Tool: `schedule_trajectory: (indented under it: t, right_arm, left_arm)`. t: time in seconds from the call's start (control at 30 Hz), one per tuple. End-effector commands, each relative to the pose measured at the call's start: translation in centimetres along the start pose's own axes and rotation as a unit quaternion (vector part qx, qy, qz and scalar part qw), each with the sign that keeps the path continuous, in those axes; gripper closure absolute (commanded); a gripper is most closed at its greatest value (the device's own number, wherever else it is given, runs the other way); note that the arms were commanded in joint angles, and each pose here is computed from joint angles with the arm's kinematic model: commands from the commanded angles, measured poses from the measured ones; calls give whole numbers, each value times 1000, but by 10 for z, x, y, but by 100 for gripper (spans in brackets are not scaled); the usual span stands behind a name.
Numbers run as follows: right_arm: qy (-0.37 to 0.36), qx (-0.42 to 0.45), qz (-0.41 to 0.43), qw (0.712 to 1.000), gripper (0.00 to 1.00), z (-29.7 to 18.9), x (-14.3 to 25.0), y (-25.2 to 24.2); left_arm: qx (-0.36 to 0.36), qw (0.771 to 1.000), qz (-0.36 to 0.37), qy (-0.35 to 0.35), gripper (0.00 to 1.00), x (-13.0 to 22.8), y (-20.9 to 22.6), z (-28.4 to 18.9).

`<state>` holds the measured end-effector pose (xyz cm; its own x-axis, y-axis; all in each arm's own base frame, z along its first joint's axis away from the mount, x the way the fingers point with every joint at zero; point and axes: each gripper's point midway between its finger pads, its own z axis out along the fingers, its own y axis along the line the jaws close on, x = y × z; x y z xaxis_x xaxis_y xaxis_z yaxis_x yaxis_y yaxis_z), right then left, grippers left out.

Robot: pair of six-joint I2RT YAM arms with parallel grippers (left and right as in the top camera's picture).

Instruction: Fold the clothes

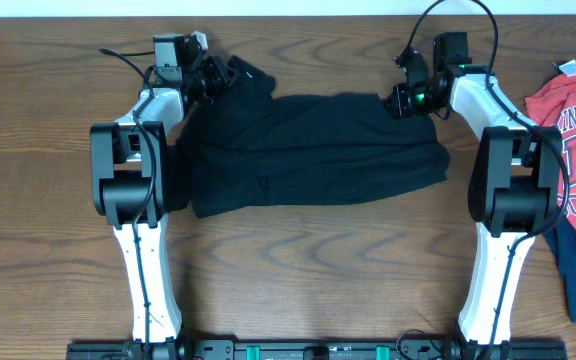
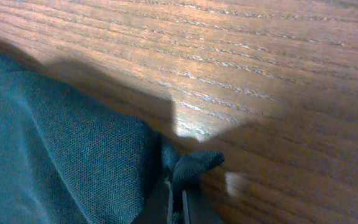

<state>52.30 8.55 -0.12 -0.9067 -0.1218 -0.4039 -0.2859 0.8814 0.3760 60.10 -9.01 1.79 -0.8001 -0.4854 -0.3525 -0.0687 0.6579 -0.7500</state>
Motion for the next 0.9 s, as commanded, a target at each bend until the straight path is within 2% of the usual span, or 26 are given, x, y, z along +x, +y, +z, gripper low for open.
schedule_trajectory:
  t: [0.0, 0.2, 0.4, 0.67, 0.87]
  right_arm:
    - [50, 43, 19, 998, 99, 21, 33, -31]
    - [30, 38, 27, 998, 99, 6, 9, -29]
    - [31, 32, 45, 998, 99, 1, 0, -17]
    - [28, 29, 61, 997, 99, -4, -6, -14]
    - [5, 26, 52, 998, 99, -22, -32, -8]
  left_arm:
    - [25, 999, 32, -19, 94, -18, -39, -23]
    - [13, 998, 55, -8, 94, -17, -52, -43]
    - [-13, 998, 62, 13, 94, -10, -37, -54]
    - [-15, 995, 99, 16, 94, -9, -35, -55]
    - [-8, 994, 106, 11, 94, -13, -45, -62]
